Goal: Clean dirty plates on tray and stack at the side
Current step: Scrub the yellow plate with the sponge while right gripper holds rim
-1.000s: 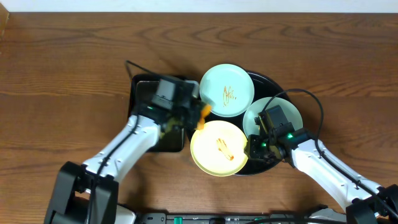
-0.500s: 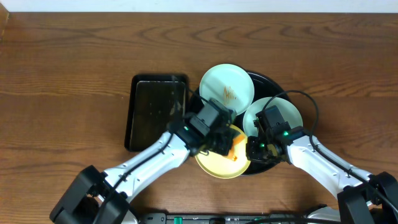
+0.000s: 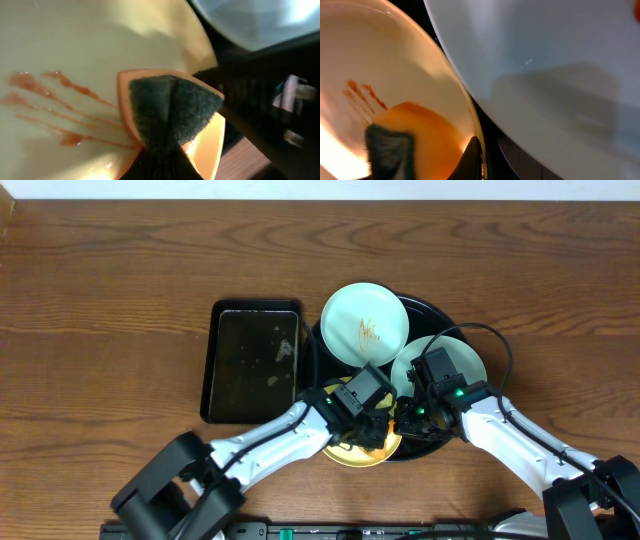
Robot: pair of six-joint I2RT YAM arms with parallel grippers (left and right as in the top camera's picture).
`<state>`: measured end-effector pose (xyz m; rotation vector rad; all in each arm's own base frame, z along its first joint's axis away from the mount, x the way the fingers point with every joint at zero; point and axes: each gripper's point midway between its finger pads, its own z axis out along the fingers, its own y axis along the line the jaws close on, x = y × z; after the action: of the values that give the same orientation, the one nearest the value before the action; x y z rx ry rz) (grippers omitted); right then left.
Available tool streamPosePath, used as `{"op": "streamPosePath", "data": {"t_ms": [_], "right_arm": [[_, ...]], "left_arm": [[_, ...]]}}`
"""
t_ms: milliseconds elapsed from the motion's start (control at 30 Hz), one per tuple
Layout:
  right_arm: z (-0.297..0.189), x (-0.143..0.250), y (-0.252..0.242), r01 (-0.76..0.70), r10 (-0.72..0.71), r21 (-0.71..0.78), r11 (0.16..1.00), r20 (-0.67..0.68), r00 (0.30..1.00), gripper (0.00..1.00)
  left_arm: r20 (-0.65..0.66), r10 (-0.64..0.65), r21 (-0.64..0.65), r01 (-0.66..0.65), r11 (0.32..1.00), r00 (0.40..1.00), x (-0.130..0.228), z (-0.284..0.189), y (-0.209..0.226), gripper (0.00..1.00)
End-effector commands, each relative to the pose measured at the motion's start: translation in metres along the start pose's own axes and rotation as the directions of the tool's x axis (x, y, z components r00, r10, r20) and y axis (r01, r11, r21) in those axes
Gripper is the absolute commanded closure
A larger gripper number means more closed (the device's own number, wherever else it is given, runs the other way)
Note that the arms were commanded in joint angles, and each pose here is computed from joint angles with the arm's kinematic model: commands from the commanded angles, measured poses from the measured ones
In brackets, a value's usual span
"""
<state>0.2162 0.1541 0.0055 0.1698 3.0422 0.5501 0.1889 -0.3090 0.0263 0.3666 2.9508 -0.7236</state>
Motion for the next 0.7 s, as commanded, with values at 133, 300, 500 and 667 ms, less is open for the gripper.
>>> {"op": "streamPosePath", "data": {"t_ms": [133, 300, 500, 667], "right_arm": [[0.003, 0.003, -0.002, 0.007, -0.007, 0.018, 1.0, -0.013, 1.0, 0.99], [0.003, 0.004, -0.002, 0.007, -0.006, 0.019, 1.0, -0.013, 1.0, 0.99], [0.003, 0.005, -0.003, 0.005, -0.004, 0.022, 1.0, -0.019, 1.0, 0.99], [0.003, 0.005, -0.003, 0.005, -0.004, 0.022, 1.0, -0.019, 1.0, 0.99]], "left_arm": [[-0.017, -0.069, -0.044, 0.068, 0.997, 0.997, 0.004, 0.012, 0.011, 0.93], [0.105, -0.06, -0.217, 0.082, 0.973, 0.993, -0.014, 0.007, 0.045, 0.92], [0.167, -0.124, -0.267, 0.165, 0.949, 0.978, -0.033, -0.003, 0.074, 0.92], [0.211, -0.217, -0.274, 0.27, 0.923, 0.953, -0.05, -0.016, 0.104, 0.92]]}}
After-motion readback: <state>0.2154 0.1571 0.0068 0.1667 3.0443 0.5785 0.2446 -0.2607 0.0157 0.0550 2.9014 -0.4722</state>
